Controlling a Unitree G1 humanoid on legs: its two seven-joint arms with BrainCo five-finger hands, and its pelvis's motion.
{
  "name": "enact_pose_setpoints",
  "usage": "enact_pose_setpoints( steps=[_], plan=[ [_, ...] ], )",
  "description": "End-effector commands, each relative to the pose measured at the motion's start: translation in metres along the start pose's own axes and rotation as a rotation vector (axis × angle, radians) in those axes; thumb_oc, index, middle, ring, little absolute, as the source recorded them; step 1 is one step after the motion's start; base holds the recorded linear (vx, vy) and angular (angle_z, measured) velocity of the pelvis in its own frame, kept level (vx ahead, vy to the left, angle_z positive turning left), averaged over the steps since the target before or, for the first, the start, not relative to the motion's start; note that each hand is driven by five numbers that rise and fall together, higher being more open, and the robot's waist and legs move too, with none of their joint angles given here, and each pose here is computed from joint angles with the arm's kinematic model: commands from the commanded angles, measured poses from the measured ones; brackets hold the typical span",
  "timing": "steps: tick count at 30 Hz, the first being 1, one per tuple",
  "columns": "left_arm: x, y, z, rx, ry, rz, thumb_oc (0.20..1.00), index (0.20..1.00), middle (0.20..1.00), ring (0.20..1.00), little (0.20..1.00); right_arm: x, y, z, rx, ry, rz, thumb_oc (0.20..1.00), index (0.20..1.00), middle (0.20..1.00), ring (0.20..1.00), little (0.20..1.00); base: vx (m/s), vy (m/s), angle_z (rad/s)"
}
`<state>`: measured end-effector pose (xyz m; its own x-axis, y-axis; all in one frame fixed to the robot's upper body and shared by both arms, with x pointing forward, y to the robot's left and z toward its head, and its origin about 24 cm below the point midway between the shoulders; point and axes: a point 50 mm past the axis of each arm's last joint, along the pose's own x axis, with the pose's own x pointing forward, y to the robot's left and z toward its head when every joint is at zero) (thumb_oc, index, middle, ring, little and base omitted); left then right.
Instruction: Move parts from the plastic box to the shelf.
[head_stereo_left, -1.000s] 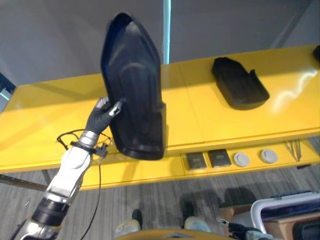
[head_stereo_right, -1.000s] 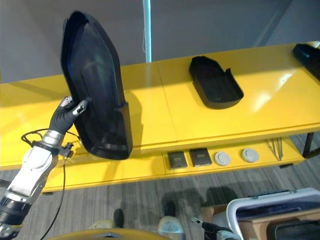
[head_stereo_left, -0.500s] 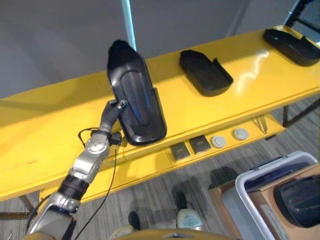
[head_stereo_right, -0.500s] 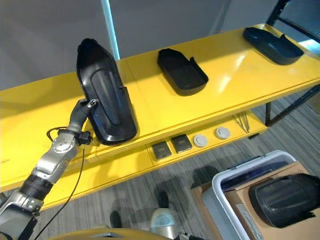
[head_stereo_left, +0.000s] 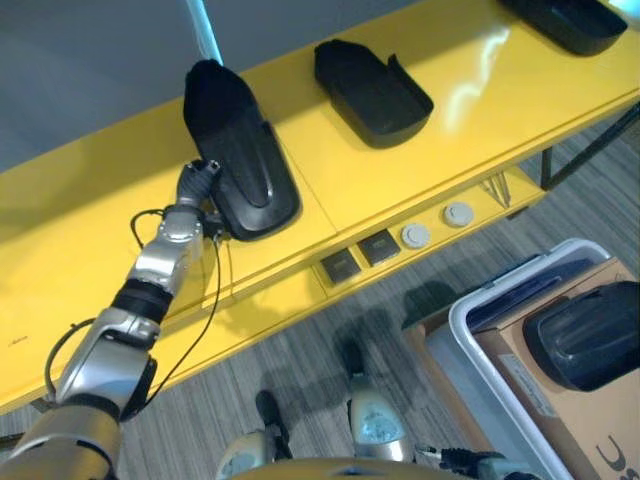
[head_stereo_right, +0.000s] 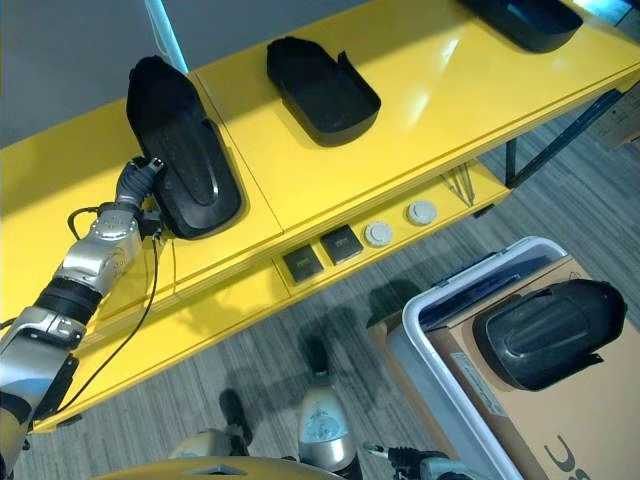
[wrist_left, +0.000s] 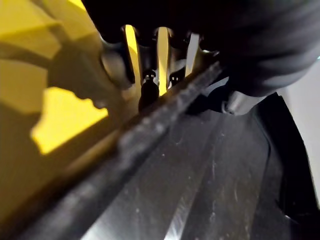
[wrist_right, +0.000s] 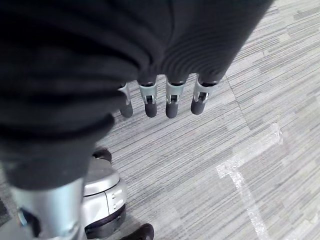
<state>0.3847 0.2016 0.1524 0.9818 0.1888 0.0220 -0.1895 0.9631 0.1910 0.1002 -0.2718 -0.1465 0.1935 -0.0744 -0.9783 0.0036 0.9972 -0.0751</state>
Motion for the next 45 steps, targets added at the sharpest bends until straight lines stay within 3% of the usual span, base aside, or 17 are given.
enact_pose_setpoints(
  steps=[1, 4, 5, 6, 17, 23, 35, 37, 41, 44, 45],
  plan=[
    [0.016, 0.024, 0.043, 0.056, -0.075, 0.108, 0.2, 0.2, 0.2, 0.2, 0.2, -0.001, -0.001, 0.009, -0.003, -0.007, -0.008, 1.0, 1.0, 1.0, 1.0, 1.0, -0.05, -0.006, -0.02],
    [0.017, 0.021, 0.045, 0.053, -0.055, 0.083, 0.2, 0.2, 0.2, 0.2, 0.2, -0.001, 0.0, 0.015, -0.008, -0.021, -0.002, 1.0, 1.0, 1.0, 1.0, 1.0, -0.03, -0.007, 0.0],
    [0.017, 0.02, 0.045, 0.059, -0.054, 0.079, 0.391, 0.391, 0.391, 0.391, 0.391, -0.001, 0.002, 0.016, -0.01, -0.027, 0.001, 1.0, 1.0, 1.0, 1.0, 1.0, -0.03, -0.021, 0.03],
    [0.018, 0.017, 0.046, 0.071, -0.051, 0.06, 1.0, 1.0, 1.0, 1.0, 1.0, 0.0, 0.004, 0.019, -0.009, -0.036, 0.007, 1.0, 1.0, 1.0, 1.0, 1.0, 0.0, 0.0, 0.0],
    [0.019, 0.014, 0.045, 0.073, 0.016, -0.004, 1.0, 1.0, 1.0, 1.0, 1.0, -0.001, 0.004, 0.026, 0.014, -0.052, 0.003, 1.0, 1.0, 1.0, 1.0, 1.0, 0.0, -0.002, 0.0],
    [0.006, 0.004, 0.019, -0.091, 0.075, -0.061, 1.0, 1.0, 1.0, 1.0, 1.0, 0.002, 0.008, 0.012, 0.014, -0.018, 0.011, 1.0, 1.0, 1.0, 1.0, 1.0, 0.05, -0.018, 0.02],
    [-0.012, -0.012, -0.02, -0.104, 0.171, -0.112, 1.0, 1.0, 1.0, 1.0, 1.0, 0.006, 0.022, -0.008, 0.042, 0.046, 0.008, 1.0, 1.0, 1.0, 1.0, 1.0, 0.04, -0.013, 0.07],
    [-0.013, -0.009, -0.02, -0.111, 0.132, -0.086, 1.0, 1.0, 1.0, 1.0, 1.0, 0.007, 0.024, -0.013, 0.046, 0.055, 0.005, 1.0, 1.0, 1.0, 1.0, 1.0, 0.03, -0.026, 0.09],
    [-0.019, -0.002, 0.031, -0.24, -0.253, -0.091, 1.0, 1.0, 1.0, 1.0, 1.0, 0.008, 0.025, -0.025, 0.065, 0.079, 0.006, 1.0, 1.0, 1.0, 1.0, 1.0, 0.04, -0.025, 0.02],
    [-0.039, -0.007, 0.062, -0.232, -0.455, -0.193, 1.0, 1.0, 1.0, 1.0, 1.0, 0.008, 0.026, -0.028, 0.086, 0.082, 0.01, 1.0, 1.0, 1.0, 1.0, 1.0, 0.02, -0.021, 0.01],
    [-0.052, -0.016, 0.065, -0.205, -0.51, -0.255, 0.853, 0.853, 0.853, 0.853, 0.853, 0.008, 0.03, -0.029, 0.101, 0.081, 0.017, 1.0, 1.0, 1.0, 1.0, 1.0, 0.04, -0.042, 0.01]
  ],
)
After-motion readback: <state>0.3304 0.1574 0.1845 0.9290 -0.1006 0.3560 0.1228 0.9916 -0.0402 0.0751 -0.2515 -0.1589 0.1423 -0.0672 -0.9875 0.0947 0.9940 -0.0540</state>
